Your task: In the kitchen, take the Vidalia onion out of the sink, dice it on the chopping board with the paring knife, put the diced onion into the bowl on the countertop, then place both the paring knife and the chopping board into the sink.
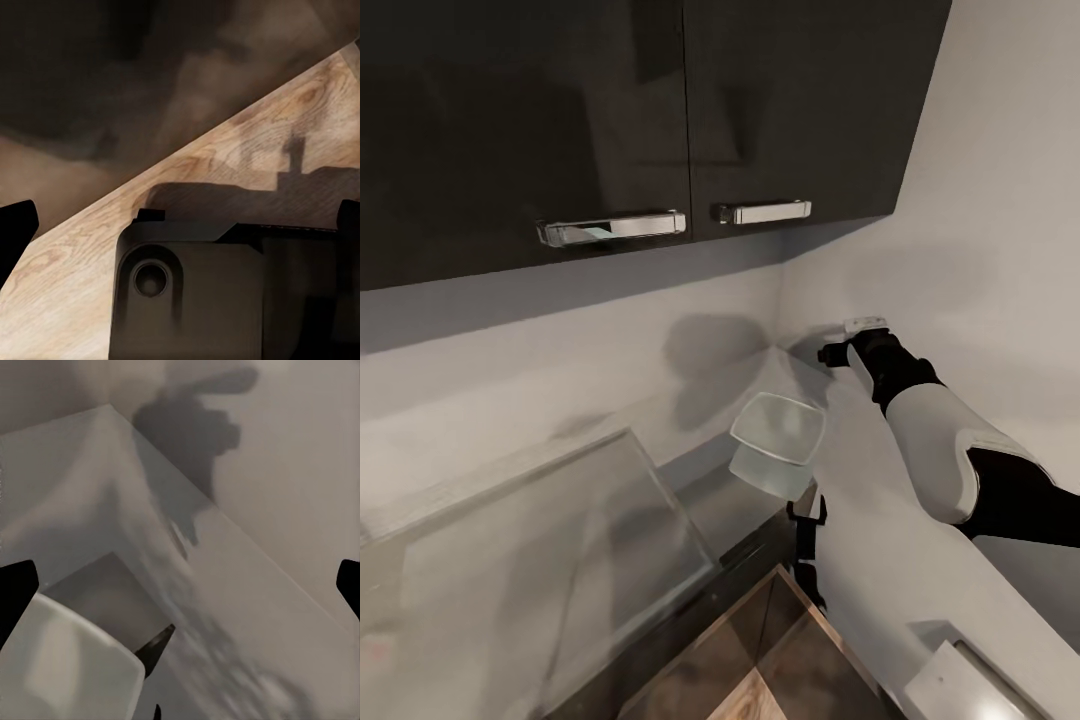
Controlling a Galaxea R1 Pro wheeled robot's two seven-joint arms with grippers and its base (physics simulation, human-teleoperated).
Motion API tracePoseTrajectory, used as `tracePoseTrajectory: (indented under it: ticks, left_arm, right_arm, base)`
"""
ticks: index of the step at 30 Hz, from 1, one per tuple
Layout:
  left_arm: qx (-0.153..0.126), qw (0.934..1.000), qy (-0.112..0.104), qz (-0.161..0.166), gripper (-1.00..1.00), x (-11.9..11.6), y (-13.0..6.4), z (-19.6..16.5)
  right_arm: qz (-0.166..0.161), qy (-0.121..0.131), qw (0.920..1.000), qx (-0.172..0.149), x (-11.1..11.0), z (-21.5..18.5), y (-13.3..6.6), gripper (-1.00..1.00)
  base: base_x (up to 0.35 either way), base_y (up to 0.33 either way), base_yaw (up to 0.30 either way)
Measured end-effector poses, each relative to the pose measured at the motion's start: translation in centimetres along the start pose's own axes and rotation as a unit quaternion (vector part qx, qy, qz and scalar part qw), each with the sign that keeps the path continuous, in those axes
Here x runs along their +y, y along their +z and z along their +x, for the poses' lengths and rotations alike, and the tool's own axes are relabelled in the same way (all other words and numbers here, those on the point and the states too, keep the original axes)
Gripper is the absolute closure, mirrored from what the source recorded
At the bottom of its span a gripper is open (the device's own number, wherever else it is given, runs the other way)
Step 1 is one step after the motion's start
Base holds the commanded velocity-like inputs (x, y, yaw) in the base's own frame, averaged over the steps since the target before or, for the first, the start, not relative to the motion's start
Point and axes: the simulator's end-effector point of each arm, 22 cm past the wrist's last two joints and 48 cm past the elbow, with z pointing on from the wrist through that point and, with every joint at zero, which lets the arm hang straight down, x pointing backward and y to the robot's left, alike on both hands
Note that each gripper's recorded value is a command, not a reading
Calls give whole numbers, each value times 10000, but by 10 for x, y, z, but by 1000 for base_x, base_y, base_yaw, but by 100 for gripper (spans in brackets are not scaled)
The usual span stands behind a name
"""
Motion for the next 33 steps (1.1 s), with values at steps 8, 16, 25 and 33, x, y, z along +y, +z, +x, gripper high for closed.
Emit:
tracePoseTrajectory:
  ticks: [8, 16, 25, 33]
  left_arm:
    - [0, 10000, 0, 0, -100, 0, 0, 0]
    - [-1, 10000, 0, 0, -100, 0, 0, 0]
    - [-1, 10000, 0, 0, -100, 0, 0, 0]
    - [0, 10000, 0, 0, -100, 0, 0, 0]
  right_arm:
    - [-26, -11, 10000, 60, 2, 7, 2, -100]
    - [-70, -22, 9998, 165, 6, 19, 7, -100]
    - [-102, -27, 9994, 325, 7, 35, 10, -100]
    - [-193, -56, 9989, 424, 15, 56, 17, -100]
  base:
    - [0, 0, 0]
    - [0, 0, 0]
    - [0, 0, 0]
    - [0, 0, 0]
